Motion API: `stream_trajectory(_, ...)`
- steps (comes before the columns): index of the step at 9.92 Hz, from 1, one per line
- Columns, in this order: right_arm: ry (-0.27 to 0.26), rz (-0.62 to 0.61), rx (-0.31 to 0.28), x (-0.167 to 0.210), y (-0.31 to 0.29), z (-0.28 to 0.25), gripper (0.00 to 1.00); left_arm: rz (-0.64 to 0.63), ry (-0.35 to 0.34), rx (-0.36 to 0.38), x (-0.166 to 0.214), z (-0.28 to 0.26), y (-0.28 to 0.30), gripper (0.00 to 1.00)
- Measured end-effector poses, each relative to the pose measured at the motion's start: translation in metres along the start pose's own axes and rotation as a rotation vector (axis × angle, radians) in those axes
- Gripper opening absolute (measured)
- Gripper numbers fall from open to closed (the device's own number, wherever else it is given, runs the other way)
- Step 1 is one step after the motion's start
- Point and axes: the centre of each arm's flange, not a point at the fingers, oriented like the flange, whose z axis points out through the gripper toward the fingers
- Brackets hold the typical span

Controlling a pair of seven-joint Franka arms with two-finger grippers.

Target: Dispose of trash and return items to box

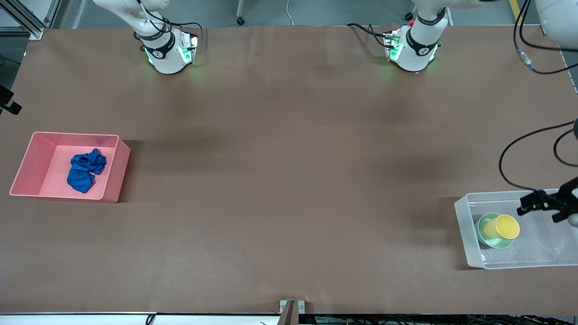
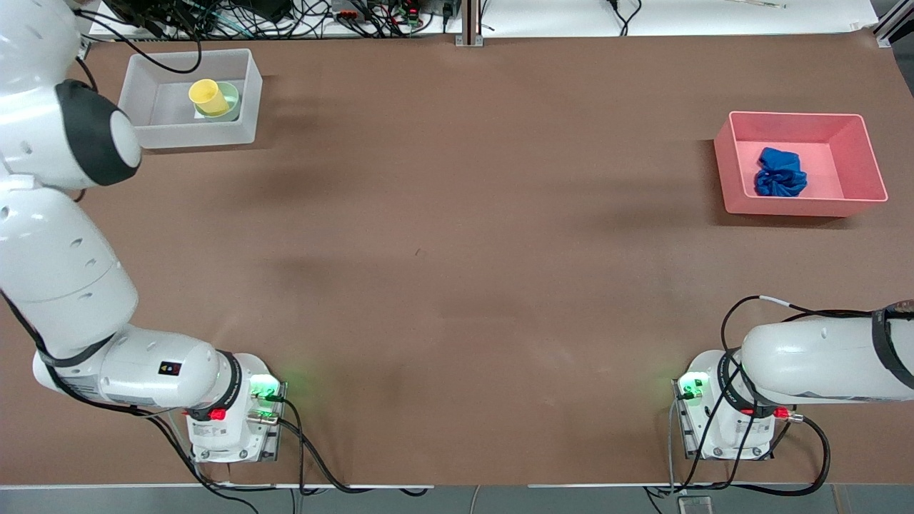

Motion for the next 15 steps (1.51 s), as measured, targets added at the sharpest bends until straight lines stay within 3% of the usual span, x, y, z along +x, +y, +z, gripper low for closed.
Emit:
stream_trajectory(3,-0.001,0.000,0.000,0.000,0.000,0.000,1.00,-0.014,-0.035,0.021,-0.018,-0.068,0.082,1.00)
stream_trajectory(5,-0.003,0.001,0.000,0.000,0.000,0.000,1.00,-0.030,-0.055,0.008,-0.054,-0.111,0.141,1.00)
stream_trajectory(8,-0.004,0.002,0.000,0.000,0.001,0.001,1.00,-0.021,-0.090,0.005,-0.090,-0.167,0.187,1.00)
stream_trajectory(12,-0.005,0.002,0.000,0.000,0.001,0.001,1.00,0.006,-0.096,0.036,-0.059,-0.209,0.192,1.00)
stream_trajectory(15,-0.005,0.002,0.000,0.000,0.001,0.001,1.00,-0.073,-0.146,0.033,-0.052,-0.206,0.195,1.00)
